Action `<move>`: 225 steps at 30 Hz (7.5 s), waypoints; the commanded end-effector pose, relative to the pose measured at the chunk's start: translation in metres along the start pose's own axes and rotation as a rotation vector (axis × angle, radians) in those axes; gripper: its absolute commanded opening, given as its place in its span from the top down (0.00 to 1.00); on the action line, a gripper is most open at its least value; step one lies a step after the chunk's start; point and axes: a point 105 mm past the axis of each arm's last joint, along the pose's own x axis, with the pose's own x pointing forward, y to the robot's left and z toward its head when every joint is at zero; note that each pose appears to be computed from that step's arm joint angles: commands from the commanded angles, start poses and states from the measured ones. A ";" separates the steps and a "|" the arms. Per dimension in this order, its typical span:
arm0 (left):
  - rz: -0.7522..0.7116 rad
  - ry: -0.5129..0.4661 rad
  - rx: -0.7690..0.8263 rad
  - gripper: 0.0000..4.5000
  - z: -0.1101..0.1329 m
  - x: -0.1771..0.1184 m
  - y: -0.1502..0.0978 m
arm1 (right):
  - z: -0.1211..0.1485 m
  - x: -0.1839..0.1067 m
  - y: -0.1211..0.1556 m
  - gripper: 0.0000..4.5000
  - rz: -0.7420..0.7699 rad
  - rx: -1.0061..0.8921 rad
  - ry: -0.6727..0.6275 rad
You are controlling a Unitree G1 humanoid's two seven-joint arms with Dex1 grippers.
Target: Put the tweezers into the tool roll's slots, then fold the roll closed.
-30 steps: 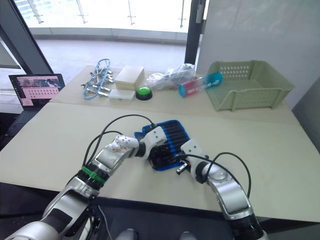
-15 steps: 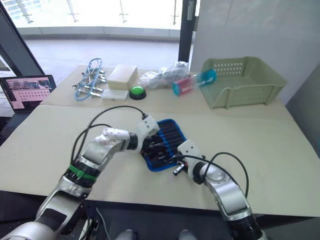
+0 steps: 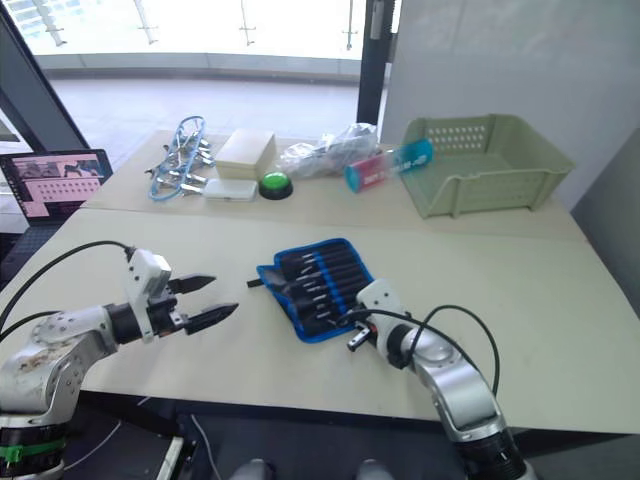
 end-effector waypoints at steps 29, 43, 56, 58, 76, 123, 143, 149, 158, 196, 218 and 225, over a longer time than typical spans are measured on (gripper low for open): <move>0.095 -0.110 -0.009 0.00 -0.014 -0.039 -0.003 | 0.076 0.039 0.088 0.13 0.053 -0.091 -0.295; 0.105 -0.112 -0.022 0.00 -0.011 -0.036 0.000 | 0.067 0.037 0.087 0.99 0.075 -0.093 -0.276; -0.052 -0.073 0.103 0.00 -0.002 -0.015 0.004 | 0.080 0.008 0.098 0.99 0.387 -0.329 -0.403; -0.135 -0.047 0.169 0.00 -0.004 -0.010 0.005 | 0.069 0.000 0.093 0.99 0.459 -0.448 -0.379; -0.539 0.011 0.492 0.00 0.001 0.059 0.027 | 0.058 -0.015 0.032 0.99 0.486 -0.729 -0.316; -0.678 0.029 0.444 1.00 0.003 0.087 0.012 | 0.043 -0.021 0.031 1.00 0.329 -0.675 -0.244; -0.611 0.157 0.068 1.00 -0.009 0.040 -0.044 | 0.041 -0.011 0.029 1.00 0.386 -0.827 -0.261; -0.296 0.168 0.024 1.00 -0.011 0.060 0.010 | 0.046 -0.009 0.026 1.00 0.393 -0.774 -0.251; -0.310 0.178 -0.067 1.00 -0.021 0.069 0.000 | 0.049 0.007 0.008 1.00 0.275 -0.757 -0.196; -0.276 0.191 0.088 1.00 -0.009 0.107 -0.006 | 0.074 -0.013 0.048 0.28 0.370 -0.617 -0.375; -0.318 0.123 0.147 0.38 0.008 0.095 -0.006 | 0.036 0.040 0.020 1.00 0.136 -0.423 -0.166; -0.246 0.021 0.139 0.31 0.015 0.073 0.009 | 0.020 0.050 0.010 1.00 0.061 -0.342 -0.085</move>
